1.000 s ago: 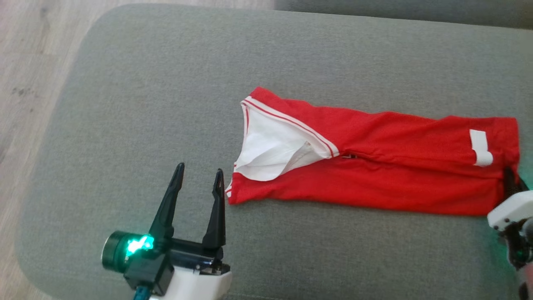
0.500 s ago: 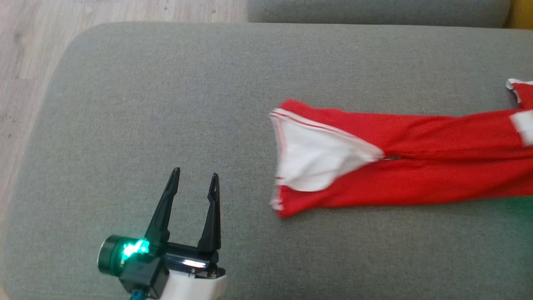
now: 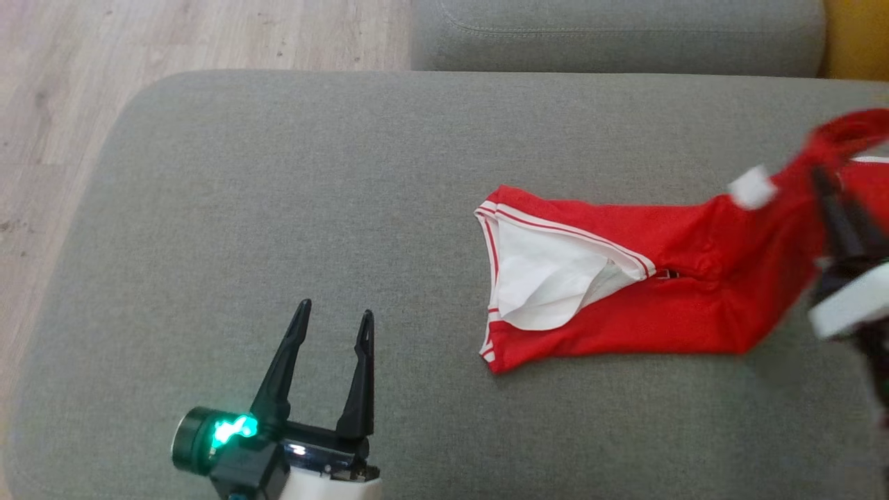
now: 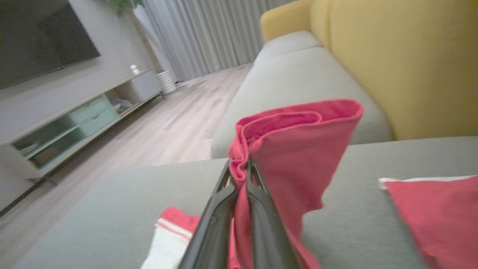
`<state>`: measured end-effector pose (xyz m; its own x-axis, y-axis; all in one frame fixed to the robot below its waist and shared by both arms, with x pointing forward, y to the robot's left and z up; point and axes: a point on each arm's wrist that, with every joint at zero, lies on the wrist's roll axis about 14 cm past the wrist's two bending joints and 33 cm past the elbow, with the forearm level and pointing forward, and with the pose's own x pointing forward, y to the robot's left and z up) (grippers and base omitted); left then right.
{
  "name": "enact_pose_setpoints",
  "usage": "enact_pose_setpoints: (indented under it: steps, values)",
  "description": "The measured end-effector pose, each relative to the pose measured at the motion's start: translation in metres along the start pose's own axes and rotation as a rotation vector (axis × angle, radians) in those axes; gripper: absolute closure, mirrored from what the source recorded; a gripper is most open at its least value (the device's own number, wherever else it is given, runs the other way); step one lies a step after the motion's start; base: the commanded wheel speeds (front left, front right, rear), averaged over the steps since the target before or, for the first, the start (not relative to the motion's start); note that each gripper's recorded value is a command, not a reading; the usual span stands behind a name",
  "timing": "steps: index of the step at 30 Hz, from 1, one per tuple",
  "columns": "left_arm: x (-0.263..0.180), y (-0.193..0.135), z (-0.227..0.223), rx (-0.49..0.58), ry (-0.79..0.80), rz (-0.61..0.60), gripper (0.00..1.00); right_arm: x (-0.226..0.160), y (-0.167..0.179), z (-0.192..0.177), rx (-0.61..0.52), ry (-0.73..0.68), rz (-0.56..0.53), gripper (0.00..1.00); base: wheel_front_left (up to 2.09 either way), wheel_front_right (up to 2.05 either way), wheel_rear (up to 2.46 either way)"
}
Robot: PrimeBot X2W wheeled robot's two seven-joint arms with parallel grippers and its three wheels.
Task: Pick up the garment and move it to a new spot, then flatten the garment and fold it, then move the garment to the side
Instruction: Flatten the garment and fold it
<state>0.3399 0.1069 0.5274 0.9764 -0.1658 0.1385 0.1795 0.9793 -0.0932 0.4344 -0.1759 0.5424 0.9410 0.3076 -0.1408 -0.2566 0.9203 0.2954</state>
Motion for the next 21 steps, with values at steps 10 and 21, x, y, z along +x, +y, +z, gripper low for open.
enact_pose_setpoints:
  steps: [10,21]
  values:
    - [-0.005,0.005,-0.003,-0.002,0.013,0.015,0.00,0.031,0.134,-0.058,0.067,0.161,0.297,1.00,0.00,0.00,0.00]
    - [-0.012,0.017,-0.006,0.001,0.025,0.065,0.00,0.049,0.158,-0.086,0.077,0.208,0.339,0.00,0.00,0.00,0.00]
